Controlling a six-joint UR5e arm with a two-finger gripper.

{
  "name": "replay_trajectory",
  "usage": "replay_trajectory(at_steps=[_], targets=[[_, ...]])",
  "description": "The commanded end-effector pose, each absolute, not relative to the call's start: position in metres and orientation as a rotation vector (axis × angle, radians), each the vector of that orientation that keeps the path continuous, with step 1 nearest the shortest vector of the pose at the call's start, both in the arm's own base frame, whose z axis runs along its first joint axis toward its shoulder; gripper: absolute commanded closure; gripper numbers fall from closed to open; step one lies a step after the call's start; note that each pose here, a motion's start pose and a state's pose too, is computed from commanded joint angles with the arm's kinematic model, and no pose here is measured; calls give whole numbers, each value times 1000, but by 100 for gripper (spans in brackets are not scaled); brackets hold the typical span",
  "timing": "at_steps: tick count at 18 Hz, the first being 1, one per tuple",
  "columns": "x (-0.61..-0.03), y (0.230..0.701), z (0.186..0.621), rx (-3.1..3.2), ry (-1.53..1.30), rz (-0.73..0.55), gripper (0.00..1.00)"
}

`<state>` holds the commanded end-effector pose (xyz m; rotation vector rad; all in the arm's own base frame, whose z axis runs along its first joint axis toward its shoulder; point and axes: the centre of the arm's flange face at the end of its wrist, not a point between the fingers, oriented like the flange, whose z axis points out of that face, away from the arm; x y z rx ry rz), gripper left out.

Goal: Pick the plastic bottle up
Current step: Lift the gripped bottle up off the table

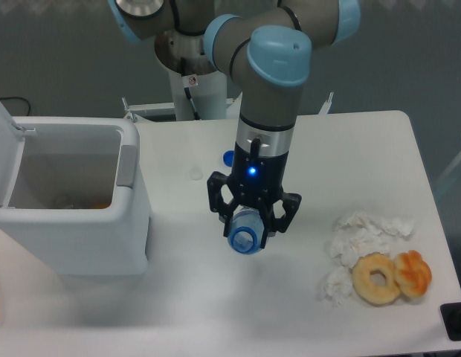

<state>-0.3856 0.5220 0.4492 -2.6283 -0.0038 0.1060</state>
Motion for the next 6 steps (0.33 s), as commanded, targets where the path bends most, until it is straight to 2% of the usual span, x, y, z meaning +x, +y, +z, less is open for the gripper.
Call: replay_trajectory(at_steps=[6], targets=[[-385, 522, 443, -2636, -3, 94, 37]])
